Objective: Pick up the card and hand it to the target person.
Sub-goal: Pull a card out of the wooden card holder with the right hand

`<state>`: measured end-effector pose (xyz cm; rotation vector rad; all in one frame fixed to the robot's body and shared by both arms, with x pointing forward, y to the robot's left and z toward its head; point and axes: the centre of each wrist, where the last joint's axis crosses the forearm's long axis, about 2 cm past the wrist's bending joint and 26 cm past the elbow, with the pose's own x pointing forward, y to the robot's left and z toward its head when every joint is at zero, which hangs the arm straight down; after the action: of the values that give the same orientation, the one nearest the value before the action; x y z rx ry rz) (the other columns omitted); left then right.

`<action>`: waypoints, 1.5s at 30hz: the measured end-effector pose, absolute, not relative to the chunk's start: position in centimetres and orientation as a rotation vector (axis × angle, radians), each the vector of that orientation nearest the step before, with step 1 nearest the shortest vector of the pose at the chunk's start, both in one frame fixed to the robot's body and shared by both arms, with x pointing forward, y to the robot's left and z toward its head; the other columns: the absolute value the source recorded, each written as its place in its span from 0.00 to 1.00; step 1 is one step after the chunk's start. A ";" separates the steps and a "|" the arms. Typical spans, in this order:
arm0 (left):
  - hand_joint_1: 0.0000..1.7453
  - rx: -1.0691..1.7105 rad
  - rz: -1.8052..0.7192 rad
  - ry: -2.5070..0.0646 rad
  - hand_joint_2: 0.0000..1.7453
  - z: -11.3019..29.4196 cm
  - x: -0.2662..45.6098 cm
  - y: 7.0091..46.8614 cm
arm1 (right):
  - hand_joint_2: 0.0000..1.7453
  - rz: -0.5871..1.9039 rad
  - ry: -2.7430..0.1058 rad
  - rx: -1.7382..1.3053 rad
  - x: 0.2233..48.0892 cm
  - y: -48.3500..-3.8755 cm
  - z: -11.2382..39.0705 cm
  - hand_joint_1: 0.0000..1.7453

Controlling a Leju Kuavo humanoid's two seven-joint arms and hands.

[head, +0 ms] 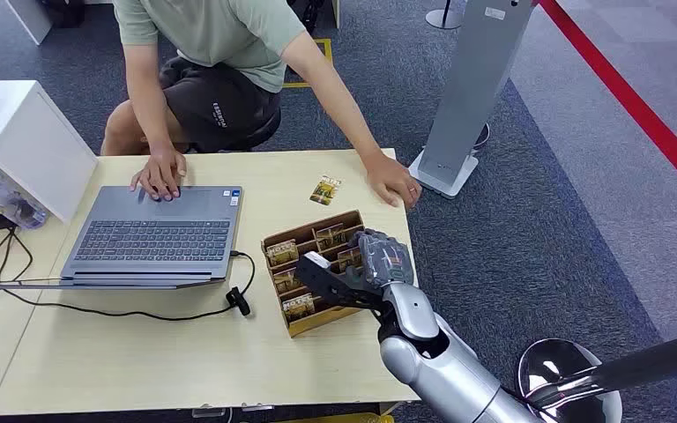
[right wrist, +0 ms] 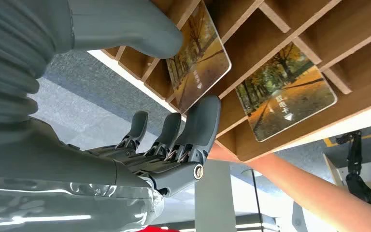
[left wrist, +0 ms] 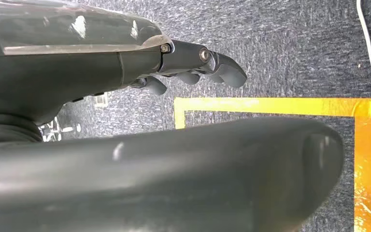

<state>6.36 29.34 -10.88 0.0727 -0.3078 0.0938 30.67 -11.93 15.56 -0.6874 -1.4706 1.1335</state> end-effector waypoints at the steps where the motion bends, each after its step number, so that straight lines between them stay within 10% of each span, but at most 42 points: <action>1: 0.00 0.073 0.094 -0.308 0.00 -10.9 6.4 29.3 | 1.00 1.134 -1.471 -0.687 30.7 -11.9 15.6 0.55; 45: 0.00 0.100 0.074 -0.317 0.00 -10.9 6.3 29.3 | 1.00 1.146 -1.466 -0.673 30.9 -11.6 15.7 0.82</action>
<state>6.32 29.33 -10.88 0.1003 -0.3173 0.0737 30.95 -11.56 15.66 -0.6735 -1.4663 1.1462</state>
